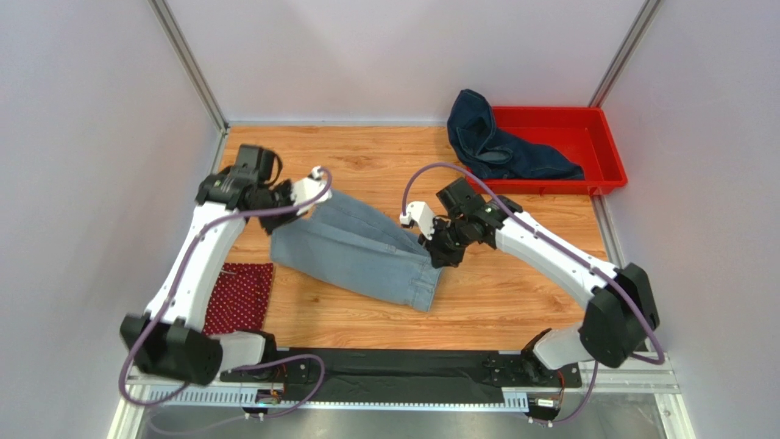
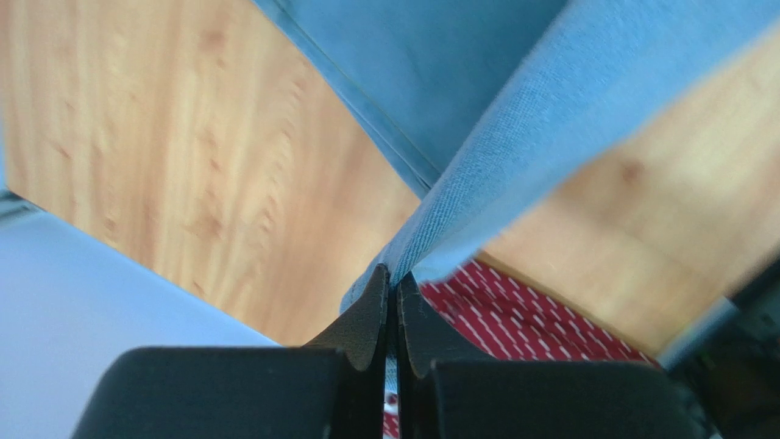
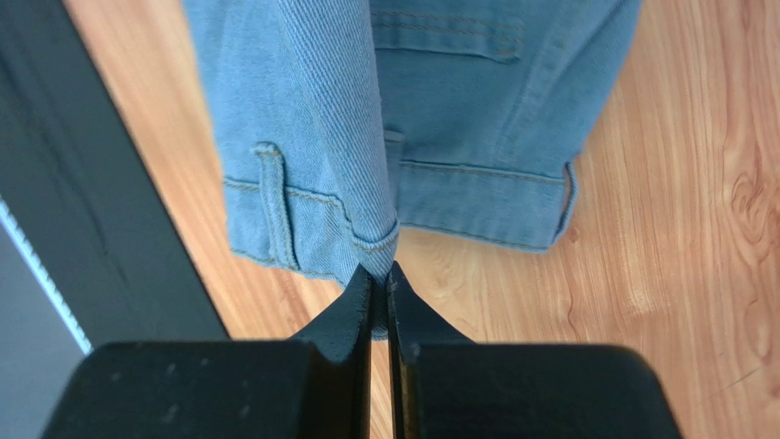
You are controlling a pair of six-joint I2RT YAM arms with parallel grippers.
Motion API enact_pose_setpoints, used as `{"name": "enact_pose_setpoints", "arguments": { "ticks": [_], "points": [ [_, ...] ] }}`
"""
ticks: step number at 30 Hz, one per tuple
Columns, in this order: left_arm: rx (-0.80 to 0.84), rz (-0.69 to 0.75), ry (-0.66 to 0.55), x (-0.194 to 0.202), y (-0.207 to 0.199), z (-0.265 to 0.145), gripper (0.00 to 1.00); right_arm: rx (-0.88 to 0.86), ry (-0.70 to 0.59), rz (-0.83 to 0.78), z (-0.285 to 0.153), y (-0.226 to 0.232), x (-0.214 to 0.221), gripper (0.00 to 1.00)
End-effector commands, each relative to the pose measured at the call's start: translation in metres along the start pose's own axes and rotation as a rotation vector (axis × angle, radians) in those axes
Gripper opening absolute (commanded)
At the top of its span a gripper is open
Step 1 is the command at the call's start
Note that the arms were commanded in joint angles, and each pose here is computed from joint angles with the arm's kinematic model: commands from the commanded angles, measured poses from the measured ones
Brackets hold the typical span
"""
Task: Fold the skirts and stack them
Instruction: Fold the skirt at the center of the board.
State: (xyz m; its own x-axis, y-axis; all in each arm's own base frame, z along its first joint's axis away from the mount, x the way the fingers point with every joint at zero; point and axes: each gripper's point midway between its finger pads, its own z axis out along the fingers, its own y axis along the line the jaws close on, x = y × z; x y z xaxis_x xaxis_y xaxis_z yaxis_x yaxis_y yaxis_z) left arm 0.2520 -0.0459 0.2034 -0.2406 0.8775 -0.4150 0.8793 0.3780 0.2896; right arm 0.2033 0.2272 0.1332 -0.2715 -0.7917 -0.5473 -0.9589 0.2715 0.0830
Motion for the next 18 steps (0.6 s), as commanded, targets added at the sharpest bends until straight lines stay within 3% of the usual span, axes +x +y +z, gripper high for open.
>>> {"name": "enact_pose_setpoints", "arguments": {
  "ticks": [1, 2, 6, 9, 18],
  "points": [
    [-0.210, -0.046, -0.035, -0.041, 0.084, 0.018, 0.00, 0.063, 0.035, 0.146, 0.005, -0.026, 0.006, 0.00],
    [-0.195, -0.051, 0.017, -0.040, 0.093, 0.038, 0.00, 0.083, 0.027, 0.183, 0.004, -0.037, 0.007, 0.00],
    [-0.224, -0.059, 0.017, -0.080, 0.128, 0.066, 0.00, 0.124, 0.016, 0.255, 0.013, -0.063, 0.013, 0.00],
    [-0.213, -0.107, 0.038, -0.085, 0.143, 0.094, 0.00, 0.156, 0.028, 0.270, 0.025, -0.079, 0.022, 0.00],
    [-0.222, -0.116, 0.229, -0.055, 0.167, 0.170, 0.00, 0.178, 0.043, 0.308, 0.050, -0.107, 0.030, 0.00]
  ]
}}
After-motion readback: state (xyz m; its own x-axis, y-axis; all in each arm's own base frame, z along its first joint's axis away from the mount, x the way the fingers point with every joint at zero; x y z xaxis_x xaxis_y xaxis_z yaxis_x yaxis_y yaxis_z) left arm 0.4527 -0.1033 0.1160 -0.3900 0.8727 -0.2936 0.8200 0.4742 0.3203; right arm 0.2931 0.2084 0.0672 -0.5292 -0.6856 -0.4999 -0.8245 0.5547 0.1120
